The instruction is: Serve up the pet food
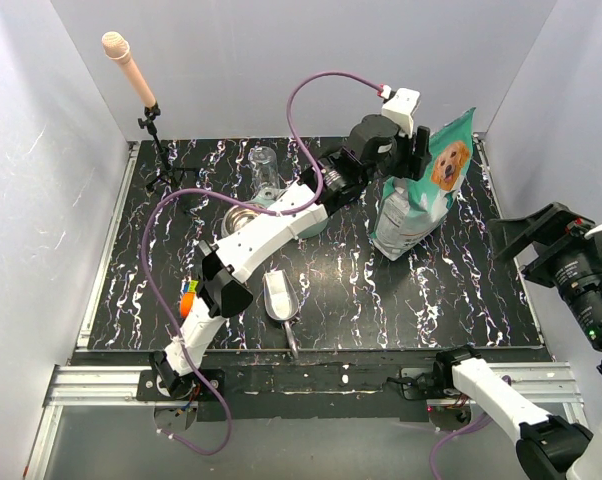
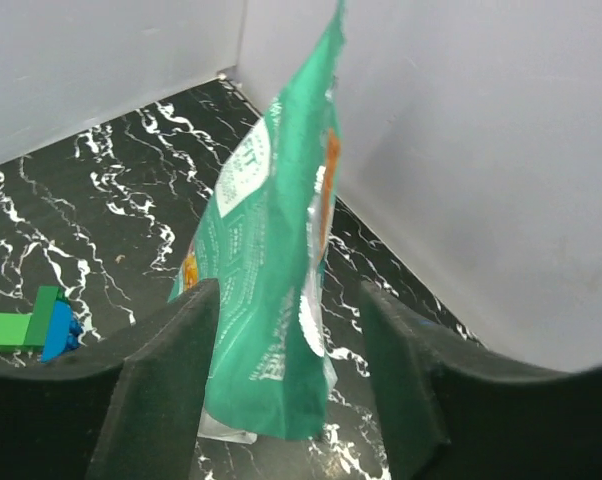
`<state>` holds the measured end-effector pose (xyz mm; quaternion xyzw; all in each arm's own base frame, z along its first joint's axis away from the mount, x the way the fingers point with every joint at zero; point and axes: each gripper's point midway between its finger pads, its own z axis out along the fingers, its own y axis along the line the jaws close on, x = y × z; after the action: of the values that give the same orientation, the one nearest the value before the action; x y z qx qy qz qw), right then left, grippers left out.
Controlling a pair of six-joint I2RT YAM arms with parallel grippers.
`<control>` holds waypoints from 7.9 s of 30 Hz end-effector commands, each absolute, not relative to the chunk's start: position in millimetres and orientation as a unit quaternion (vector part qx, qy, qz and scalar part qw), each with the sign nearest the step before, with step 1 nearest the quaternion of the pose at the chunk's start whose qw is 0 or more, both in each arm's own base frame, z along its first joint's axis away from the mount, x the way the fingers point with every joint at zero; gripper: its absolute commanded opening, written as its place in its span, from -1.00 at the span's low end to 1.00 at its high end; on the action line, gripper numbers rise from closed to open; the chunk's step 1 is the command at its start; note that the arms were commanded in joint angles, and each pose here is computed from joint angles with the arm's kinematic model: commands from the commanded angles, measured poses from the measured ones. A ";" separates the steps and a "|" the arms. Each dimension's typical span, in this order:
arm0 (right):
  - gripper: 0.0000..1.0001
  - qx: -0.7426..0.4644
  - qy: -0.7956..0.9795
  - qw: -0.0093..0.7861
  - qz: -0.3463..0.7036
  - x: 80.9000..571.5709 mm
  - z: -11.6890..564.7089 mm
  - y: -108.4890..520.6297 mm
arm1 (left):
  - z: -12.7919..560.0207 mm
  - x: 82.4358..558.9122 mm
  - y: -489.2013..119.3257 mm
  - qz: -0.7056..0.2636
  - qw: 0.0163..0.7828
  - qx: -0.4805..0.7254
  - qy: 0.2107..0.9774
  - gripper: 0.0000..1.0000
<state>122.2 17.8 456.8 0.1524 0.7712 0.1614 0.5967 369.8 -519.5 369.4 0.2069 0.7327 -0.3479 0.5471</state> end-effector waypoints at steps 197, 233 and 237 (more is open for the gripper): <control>-0.97 0.192 0.838 0.378 0.344 307.8 395.0 174.4 | 367.4 294.9 -451.6 -0.429 0.313 0.148 0.834 -0.60; -0.38 0.115 0.888 0.364 0.257 290.8 374.7 153.7 | 378.1 300.5 -456.5 -0.441 0.335 0.148 0.819 -1.00; -0.53 0.126 0.893 0.347 0.258 291.0 367.1 155.9 | 381.1 304.2 -453.4 -0.435 0.343 0.136 0.821 -1.00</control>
<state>296.5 150.0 365.7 0.1403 0.8923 0.2435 0.3534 305.1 -459.0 362.7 0.1469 0.8283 -0.4328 0.3241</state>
